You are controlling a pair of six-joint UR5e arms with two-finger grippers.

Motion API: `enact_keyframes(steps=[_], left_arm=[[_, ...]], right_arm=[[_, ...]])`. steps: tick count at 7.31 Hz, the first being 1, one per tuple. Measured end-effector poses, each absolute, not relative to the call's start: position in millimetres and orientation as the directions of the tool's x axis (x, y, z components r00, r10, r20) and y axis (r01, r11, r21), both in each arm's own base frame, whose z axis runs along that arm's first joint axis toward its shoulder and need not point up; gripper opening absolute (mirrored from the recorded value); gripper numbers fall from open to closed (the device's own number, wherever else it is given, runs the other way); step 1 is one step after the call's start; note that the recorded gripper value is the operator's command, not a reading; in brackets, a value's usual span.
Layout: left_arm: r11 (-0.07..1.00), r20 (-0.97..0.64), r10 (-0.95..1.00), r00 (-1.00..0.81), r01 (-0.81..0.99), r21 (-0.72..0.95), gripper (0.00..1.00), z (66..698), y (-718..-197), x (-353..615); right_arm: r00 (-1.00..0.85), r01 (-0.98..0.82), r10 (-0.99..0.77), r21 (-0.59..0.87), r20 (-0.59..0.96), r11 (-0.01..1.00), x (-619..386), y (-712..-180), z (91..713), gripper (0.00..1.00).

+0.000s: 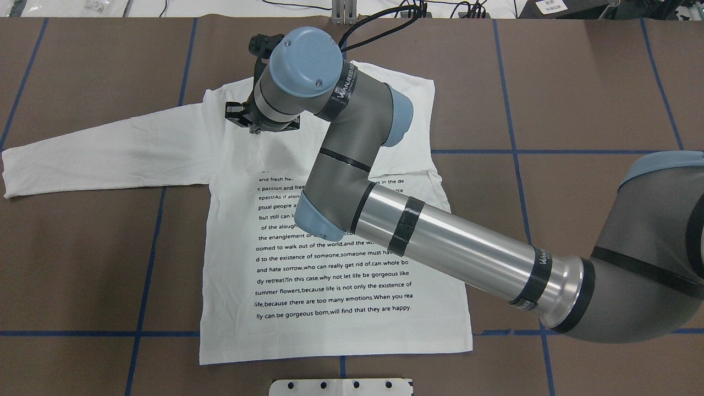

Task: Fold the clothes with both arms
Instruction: 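Carry the sleeve with the right gripper across the shirt toward the collar, then release the sleeve on the shirt and lift the right gripper away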

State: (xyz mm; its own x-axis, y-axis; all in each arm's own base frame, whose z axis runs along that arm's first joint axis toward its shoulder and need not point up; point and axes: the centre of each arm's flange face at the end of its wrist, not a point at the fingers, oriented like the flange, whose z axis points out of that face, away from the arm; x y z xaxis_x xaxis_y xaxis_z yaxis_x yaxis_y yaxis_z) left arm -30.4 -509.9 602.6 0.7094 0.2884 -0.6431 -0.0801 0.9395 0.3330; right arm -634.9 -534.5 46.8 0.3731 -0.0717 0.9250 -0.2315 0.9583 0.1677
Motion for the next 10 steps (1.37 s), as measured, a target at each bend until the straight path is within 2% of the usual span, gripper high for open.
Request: enact_keyframes(steps=[5, 8, 10], left_arm=[[0.946, -0.653, 0.261, 0.711, -0.055, 0.319, 1.0, 616.2, -520.2, -28.2], [0.965, -0.737, 0.101, 0.669, 0.113, 0.235, 1.0, 649.9, -516.9, 26.2], [0.964, -0.759, -0.034, 0.65, 0.222, 0.146, 0.99, 661.2, -501.5, 68.8]], right_arm=[[0.401, -0.262, -0.061, 0.178, 0.914, 0.949, -648.3, -524.2, 33.7, 1.0], [0.524, -0.204, 0.023, 0.1, 0.851, 0.974, -577.3, -536.6, 55.8, 1.0], [0.631, -0.128, 0.0, 0.104, 0.776, 0.986, -523.6, -540.3, 90.5, 1.0]])
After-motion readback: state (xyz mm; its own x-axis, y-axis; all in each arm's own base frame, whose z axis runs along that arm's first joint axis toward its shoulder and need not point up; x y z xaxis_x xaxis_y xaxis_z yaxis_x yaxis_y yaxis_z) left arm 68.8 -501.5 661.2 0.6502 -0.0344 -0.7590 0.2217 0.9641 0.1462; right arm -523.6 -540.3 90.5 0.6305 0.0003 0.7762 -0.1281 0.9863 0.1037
